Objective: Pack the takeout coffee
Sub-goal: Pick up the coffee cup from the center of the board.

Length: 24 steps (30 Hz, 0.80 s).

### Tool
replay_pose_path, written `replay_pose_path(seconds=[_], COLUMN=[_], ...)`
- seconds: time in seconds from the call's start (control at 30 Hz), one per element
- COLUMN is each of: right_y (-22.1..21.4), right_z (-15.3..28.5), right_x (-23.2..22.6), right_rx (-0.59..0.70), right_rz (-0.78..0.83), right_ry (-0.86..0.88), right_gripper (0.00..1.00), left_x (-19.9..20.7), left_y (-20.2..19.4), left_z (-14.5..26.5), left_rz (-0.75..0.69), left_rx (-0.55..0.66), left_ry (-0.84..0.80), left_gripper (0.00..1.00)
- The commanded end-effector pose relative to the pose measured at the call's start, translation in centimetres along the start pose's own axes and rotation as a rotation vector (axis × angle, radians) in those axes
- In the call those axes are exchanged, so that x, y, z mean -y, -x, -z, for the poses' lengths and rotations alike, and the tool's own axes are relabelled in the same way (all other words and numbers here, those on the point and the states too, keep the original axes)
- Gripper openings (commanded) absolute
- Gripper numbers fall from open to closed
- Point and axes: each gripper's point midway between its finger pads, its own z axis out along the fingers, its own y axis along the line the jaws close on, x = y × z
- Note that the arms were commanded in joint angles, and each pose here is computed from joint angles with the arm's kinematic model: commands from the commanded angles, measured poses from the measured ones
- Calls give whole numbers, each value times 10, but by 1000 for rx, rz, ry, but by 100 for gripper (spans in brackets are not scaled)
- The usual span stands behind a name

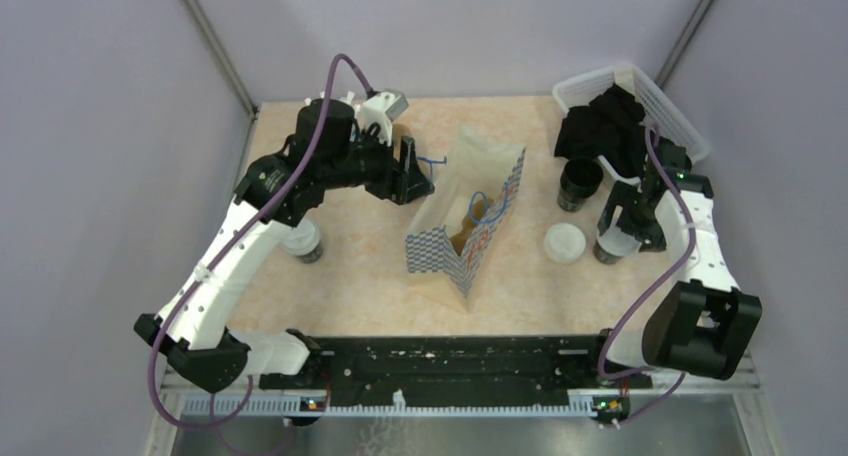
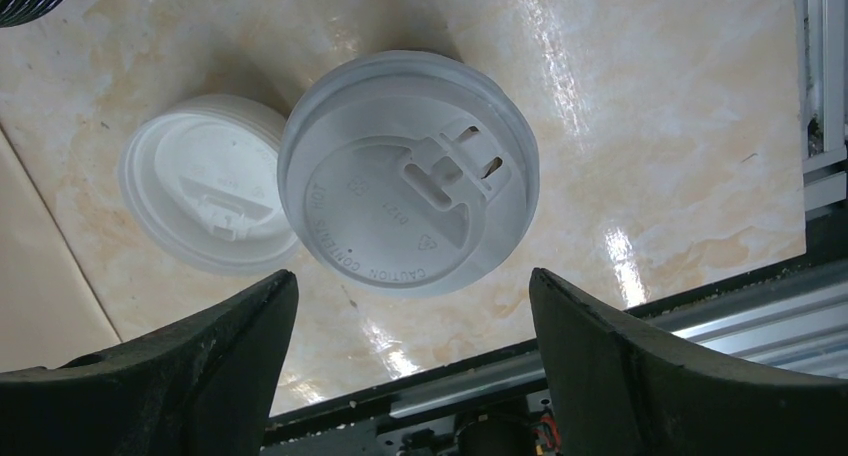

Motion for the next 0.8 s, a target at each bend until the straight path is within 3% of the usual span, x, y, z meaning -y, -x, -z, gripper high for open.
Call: replay_pose_path(seconds=[0.0,0.77], right_y=[10,21], right_z=[-3,-3], right_x=[5,5], right_rx=[30,45], right_rz=[1,37], right_ry=[-17,-53], right_gripper=[86,86], left_x=[6,7], left_y=[14,12], left_z=[1,-3], left_rz=[-6,37], left_rx=[48,57], left_ry=[-24,-38], left_gripper=[68,68])
